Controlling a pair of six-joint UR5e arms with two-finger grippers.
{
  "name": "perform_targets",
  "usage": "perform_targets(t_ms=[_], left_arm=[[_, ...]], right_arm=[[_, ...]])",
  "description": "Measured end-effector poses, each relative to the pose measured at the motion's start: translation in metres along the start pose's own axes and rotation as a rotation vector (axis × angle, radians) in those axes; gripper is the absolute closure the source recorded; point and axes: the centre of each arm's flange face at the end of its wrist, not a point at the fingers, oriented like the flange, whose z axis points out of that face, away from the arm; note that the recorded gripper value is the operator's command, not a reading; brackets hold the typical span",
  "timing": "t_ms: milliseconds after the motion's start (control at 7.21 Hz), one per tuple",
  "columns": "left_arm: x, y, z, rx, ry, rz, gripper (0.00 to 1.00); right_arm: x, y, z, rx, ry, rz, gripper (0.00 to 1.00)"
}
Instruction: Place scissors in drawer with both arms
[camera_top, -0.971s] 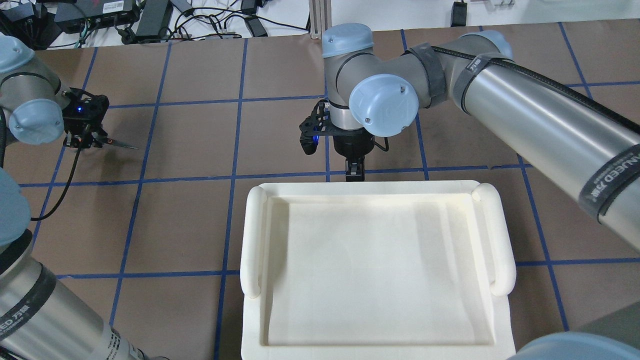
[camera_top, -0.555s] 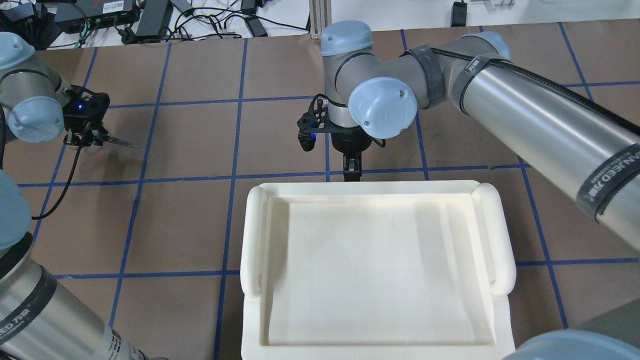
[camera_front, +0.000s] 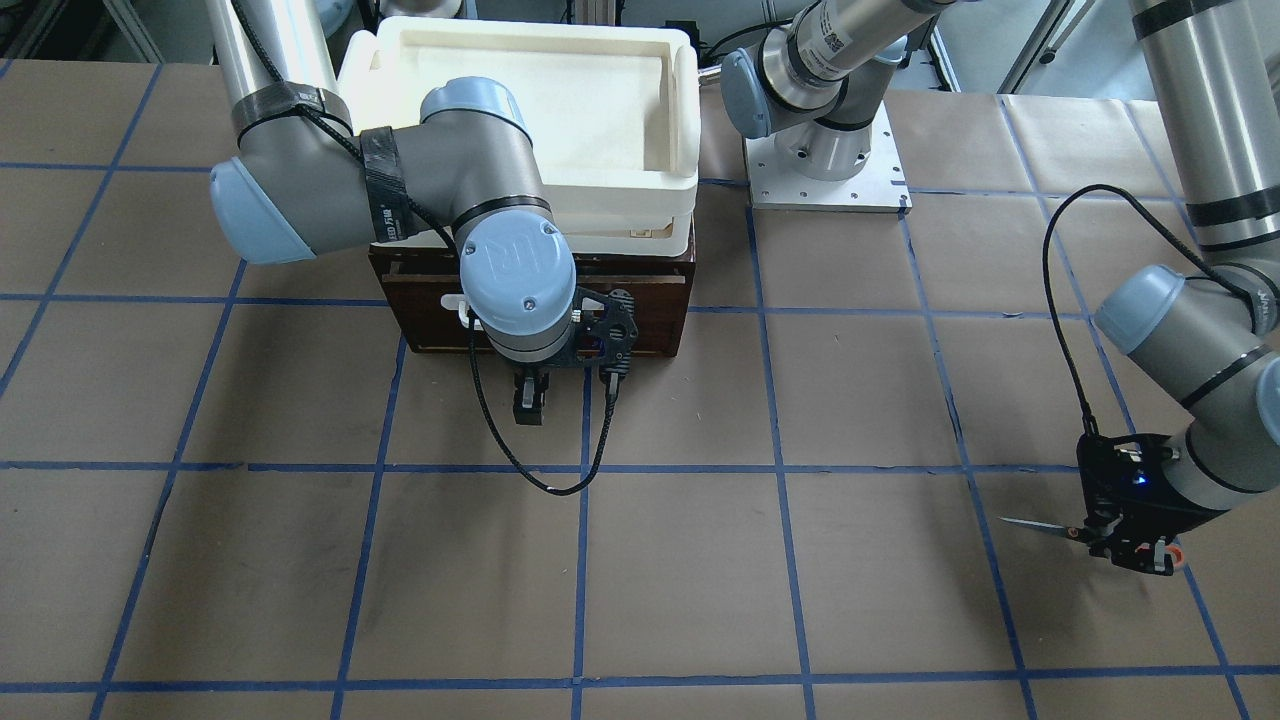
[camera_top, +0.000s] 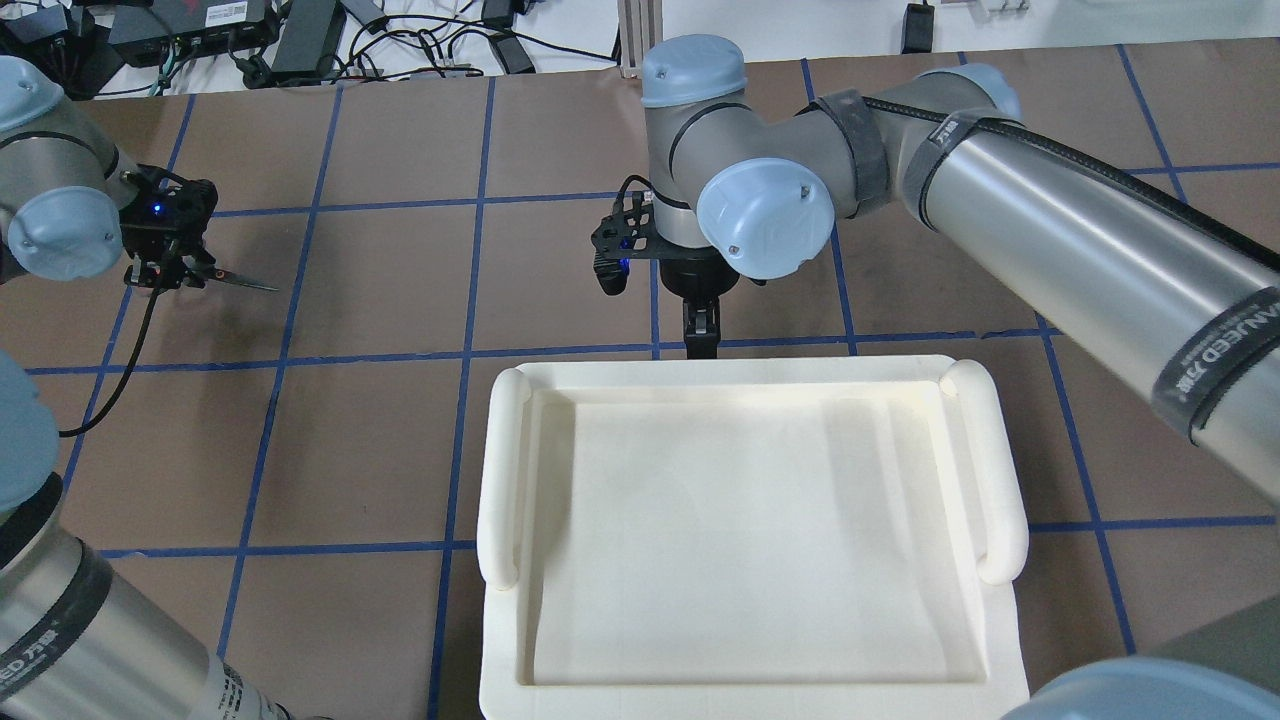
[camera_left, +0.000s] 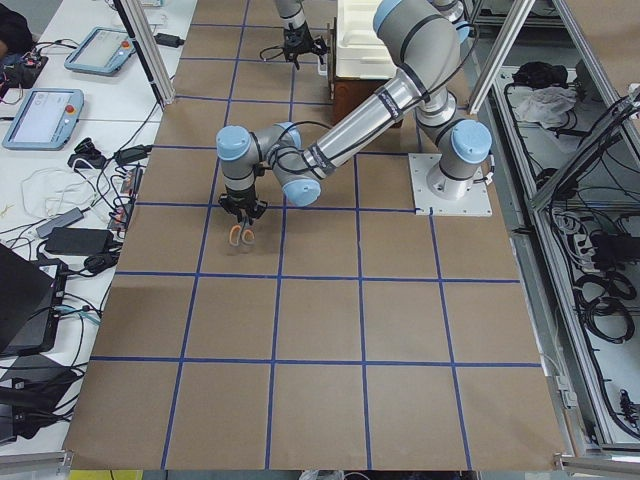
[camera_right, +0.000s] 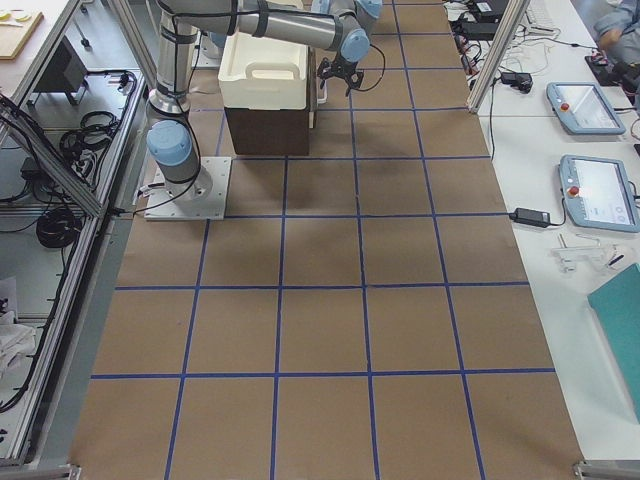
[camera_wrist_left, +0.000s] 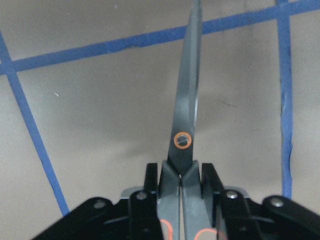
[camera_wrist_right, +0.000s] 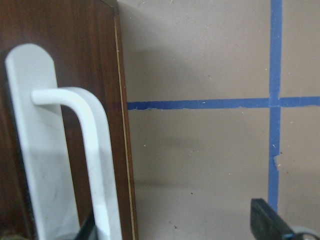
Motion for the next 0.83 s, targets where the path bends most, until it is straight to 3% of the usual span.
perform_targets(t_ms=[555, 832], left_arm=[[0.017, -0.023, -0.069, 0.047, 0.03, -0.023, 1.0], [0.021, -0.034, -0.086, 0.05, 0.03, -0.054, 1.0]], right_arm=[[0.012, 0.004, -0.006, 0.019, 0.038, -0.011, 0.0], [0.017, 0.006, -0.009, 0.026, 0.043, -0.006, 0.0]])
